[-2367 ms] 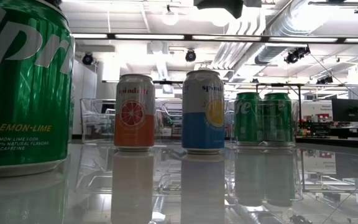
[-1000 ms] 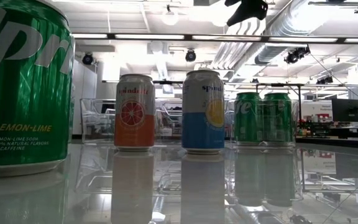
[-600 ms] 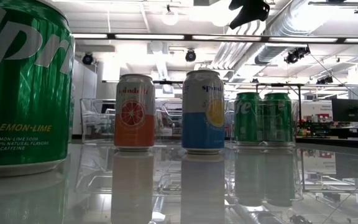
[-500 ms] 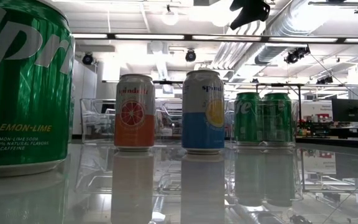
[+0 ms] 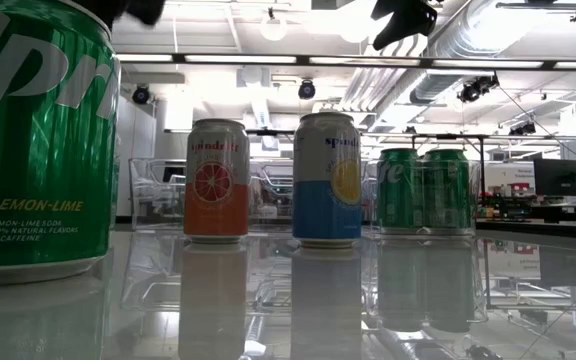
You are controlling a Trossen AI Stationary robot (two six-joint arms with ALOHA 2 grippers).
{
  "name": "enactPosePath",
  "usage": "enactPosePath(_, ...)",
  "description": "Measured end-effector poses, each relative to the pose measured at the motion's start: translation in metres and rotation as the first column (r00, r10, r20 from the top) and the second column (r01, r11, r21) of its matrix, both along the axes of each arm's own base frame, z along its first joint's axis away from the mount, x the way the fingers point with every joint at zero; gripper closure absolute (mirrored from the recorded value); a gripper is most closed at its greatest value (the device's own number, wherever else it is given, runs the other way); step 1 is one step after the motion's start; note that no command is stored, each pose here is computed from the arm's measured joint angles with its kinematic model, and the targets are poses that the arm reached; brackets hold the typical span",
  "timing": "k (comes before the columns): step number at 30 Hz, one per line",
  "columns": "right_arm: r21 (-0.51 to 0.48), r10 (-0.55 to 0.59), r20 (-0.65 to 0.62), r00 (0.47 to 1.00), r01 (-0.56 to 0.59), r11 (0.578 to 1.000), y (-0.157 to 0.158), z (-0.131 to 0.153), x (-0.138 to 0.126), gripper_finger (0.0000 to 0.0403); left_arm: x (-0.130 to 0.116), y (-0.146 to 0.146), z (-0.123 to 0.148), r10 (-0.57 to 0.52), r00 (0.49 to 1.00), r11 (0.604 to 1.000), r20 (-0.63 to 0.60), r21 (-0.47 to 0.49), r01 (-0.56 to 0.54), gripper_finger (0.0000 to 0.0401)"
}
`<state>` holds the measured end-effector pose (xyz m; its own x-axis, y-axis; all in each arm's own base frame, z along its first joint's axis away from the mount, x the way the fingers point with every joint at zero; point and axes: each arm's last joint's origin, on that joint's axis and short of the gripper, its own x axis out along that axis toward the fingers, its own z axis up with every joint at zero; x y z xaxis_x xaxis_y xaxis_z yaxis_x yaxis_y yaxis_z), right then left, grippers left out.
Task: Sort soda cans
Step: Put green soda can into the right transparent bin
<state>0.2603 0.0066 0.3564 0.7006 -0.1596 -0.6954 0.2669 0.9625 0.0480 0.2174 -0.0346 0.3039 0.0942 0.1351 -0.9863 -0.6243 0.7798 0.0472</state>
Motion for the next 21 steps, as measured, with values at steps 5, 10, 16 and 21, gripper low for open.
enactPosePath(5, 0.000, 0.000, 0.002, 1.000, 0.000, 1.000, 0.000, 0.000, 0.000, 0.0114, -0.002, 0.008, -0.035, 0.056, 0.994, 0.996, -0.092, -0.061, -0.062, 0.0036)
enactPosePath(10, 0.000, 0.000, 0.002, 1.000, 0.000, 1.000, 0.000, 0.000, 0.000, 0.0114, 0.002, 0.012, -0.056, 0.087, 0.995, 0.992, -0.048, -0.089, -0.091, 0.0028)
enactPosePath(16, 0.005, -0.005, 0.004, 1.000, 0.005, 1.000, 0.000, 0.000, 0.000, 0.0114, 0.002, 0.014, -0.073, 0.153, 0.988, 0.985, -0.032, -0.070, -0.155, 0.0029)
enactPosePath(21, 0.005, -0.005, 0.004, 1.000, 0.005, 1.000, 0.000, 0.000, 0.000, 0.0114, -0.004, 0.015, -0.085, 0.165, 0.983, 0.984, -0.082, -0.059, -0.170, 0.0038)
